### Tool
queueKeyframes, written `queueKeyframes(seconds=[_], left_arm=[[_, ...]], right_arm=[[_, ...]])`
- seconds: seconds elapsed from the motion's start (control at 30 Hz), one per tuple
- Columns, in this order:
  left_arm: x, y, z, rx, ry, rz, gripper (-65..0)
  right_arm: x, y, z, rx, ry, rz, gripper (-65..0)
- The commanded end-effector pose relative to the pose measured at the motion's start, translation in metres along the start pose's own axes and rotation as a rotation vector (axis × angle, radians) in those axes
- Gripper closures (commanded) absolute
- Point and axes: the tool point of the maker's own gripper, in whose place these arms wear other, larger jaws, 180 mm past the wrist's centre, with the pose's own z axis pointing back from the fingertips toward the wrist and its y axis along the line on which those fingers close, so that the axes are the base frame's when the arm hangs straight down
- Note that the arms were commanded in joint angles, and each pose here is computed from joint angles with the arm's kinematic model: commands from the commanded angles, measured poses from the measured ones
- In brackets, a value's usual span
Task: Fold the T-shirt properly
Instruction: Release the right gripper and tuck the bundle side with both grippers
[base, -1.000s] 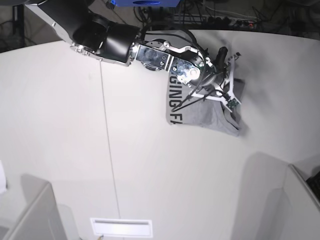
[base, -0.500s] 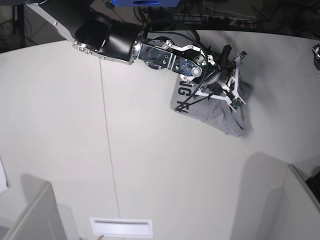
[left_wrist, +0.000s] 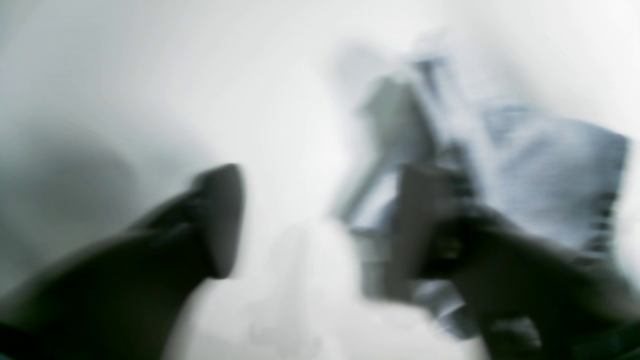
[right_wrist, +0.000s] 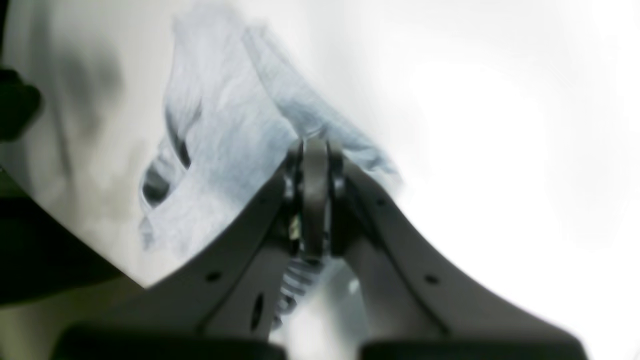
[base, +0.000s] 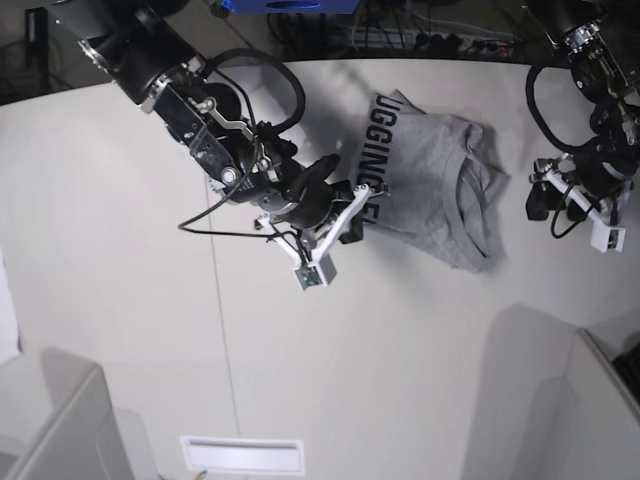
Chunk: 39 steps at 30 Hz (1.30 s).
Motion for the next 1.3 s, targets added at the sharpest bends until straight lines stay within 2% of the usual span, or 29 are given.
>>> queueKeyframes(seconds=[0.0,0.07,0.1,0.27,0.37,0.4,0.47,0.53,0.6,0.7,0.87,1.03,1.13,1.2,1.27], left_arm=[[0.018,-0.011,-0.002,-0.023,-0.036,-0.041,-25.0],[0.024,-0.033,-0.014,-0.077,-0.027,-0.081,-4.6],[0.022,-0.042,-0.023,-0.108,-0.014,-0.077,0.0],[-0.002,-0.063,-0.062,-0.215,0.107,-0.030,0.0],[-0.001,-0.065,-0.068,-0.226,0.116,-0.021,0.0],[0.003,-0.067,-0.068,-0.227,0.103,-0.026,-3.9],[0.008,-0.066,-0.067,-0.225,0.092,-0.025,-24.0],[0.012,-0.057,-0.063,-0.206,0.074,-0.009,-47.1],[0.014,-0.046,-0.059,-0.184,0.057,0.016,-63.8],[0.006,-0.039,-0.063,-0.175,0.080,0.044,-65.0],[-0.003,-0.070,-0.091,-0.263,0.159,0.014,-65.0],[-0.027,-0.077,-0.112,-0.288,0.217,0.019,-65.0],[-0.033,-0.077,-0.119,-0.291,0.266,-0.021,-47.1],[-0.030,-0.085,-0.123,-0.305,0.278,-0.054,-31.8],[-0.025,-0.089,-0.124,-0.309,0.291,-0.103,-13.5]], right_arm=[[0.017,0.000,0.004,0.004,-0.054,0.009,0.0],[0.010,-0.008,0.006,-0.013,-0.041,0.006,0.0],[0.008,-0.011,0.006,-0.018,-0.035,0.007,0.0],[-0.013,-0.012,0.006,-0.021,0.005,-0.017,0.0],[-0.019,-0.014,0.005,-0.024,0.017,-0.028,0.0],[-0.021,-0.016,0.006,-0.029,0.023,-0.025,0.0],[-0.023,-0.023,0.007,-0.045,0.030,-0.016,0.0],[-0.026,-0.023,0.008,-0.045,0.036,-0.014,0.0],[-0.031,-0.023,0.008,-0.044,0.047,-0.020,0.0],[-0.036,-0.024,0.008,-0.047,0.056,-0.029,0.0],[-0.032,-0.023,0.008,-0.045,0.047,-0.026,0.0],[-0.035,-0.022,0.011,-0.042,0.049,-0.030,0.0],[-0.027,-0.028,0.013,-0.054,0.027,-0.037,0.0],[-0.019,-0.042,0.016,-0.083,0.005,-0.073,0.0],[-0.019,-0.059,0.020,-0.119,-0.006,-0.122,0.0]])
